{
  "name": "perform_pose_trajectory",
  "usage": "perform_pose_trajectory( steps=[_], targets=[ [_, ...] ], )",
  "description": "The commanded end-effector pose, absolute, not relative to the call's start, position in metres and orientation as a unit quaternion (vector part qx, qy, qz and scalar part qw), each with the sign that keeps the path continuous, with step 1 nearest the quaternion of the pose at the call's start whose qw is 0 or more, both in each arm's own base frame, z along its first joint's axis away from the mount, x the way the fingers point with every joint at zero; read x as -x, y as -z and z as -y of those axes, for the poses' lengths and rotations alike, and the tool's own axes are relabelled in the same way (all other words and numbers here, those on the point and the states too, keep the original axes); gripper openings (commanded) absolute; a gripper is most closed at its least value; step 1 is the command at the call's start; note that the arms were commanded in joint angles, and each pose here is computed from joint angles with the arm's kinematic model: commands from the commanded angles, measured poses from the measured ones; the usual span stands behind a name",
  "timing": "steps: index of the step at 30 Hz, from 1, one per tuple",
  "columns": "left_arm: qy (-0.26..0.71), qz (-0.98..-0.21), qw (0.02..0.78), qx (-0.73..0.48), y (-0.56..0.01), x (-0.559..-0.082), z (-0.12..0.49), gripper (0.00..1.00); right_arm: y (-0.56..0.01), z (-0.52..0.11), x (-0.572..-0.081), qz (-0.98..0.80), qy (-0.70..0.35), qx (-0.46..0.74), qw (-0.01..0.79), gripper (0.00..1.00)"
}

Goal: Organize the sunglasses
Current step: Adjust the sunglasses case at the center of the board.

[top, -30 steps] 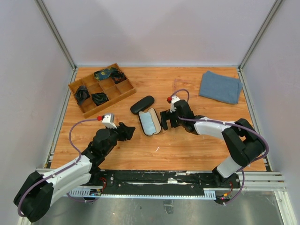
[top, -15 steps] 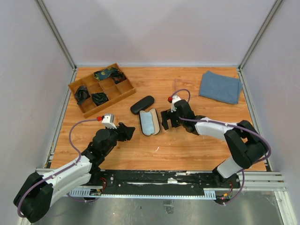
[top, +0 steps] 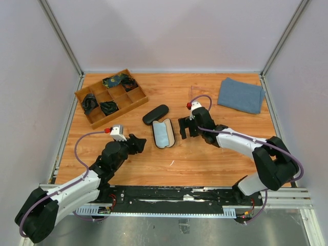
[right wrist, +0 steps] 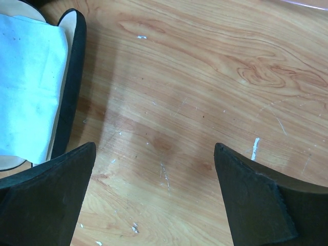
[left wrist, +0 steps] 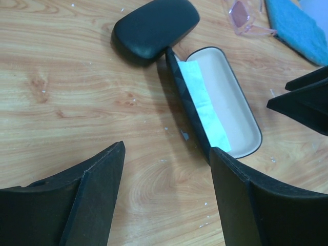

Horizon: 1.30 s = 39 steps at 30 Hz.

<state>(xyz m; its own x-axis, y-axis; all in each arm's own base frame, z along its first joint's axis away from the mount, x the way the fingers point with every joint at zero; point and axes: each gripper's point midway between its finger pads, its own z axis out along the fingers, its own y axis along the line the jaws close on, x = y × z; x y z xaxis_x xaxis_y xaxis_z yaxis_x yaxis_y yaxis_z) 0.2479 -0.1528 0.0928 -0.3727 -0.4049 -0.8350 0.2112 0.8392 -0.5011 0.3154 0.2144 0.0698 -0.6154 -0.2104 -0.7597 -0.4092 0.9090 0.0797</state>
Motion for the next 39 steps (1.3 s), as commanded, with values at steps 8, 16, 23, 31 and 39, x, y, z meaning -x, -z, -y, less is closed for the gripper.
perform_pose_trajectory(
  steps=[8, 16, 23, 31, 39],
  targets=[
    [0.273, -0.78, 0.558, 0.076, -0.097, -0.255, 0.152, 0.74, -0.057, -0.248, -0.31, -0.895, -0.13, 0.201, 0.376, 0.98],
    [0.281, -0.778, 0.557, 0.074, -0.096, -0.252, 0.153, 0.74, -0.053, -0.261, -0.307, -0.896, -0.125, 0.213, 0.368, 0.98],
    [0.281, -0.776, 0.56, 0.075, -0.097, -0.25, 0.151, 0.74, -0.067, -0.247, -0.311, -0.895, -0.099, 0.193, 0.39, 0.98],
    [0.278, -0.775, 0.561, 0.083, -0.095, -0.251, 0.149, 0.75, -0.106, -0.207, -0.34, -0.888, -0.09, 0.127, 0.433, 0.98],
    [0.229, -0.793, 0.552, 0.115, -0.086, -0.265, 0.139, 0.79, -0.13, -0.176, -0.369, -0.885, -0.103, 0.089, 0.444, 0.98]
  ],
)
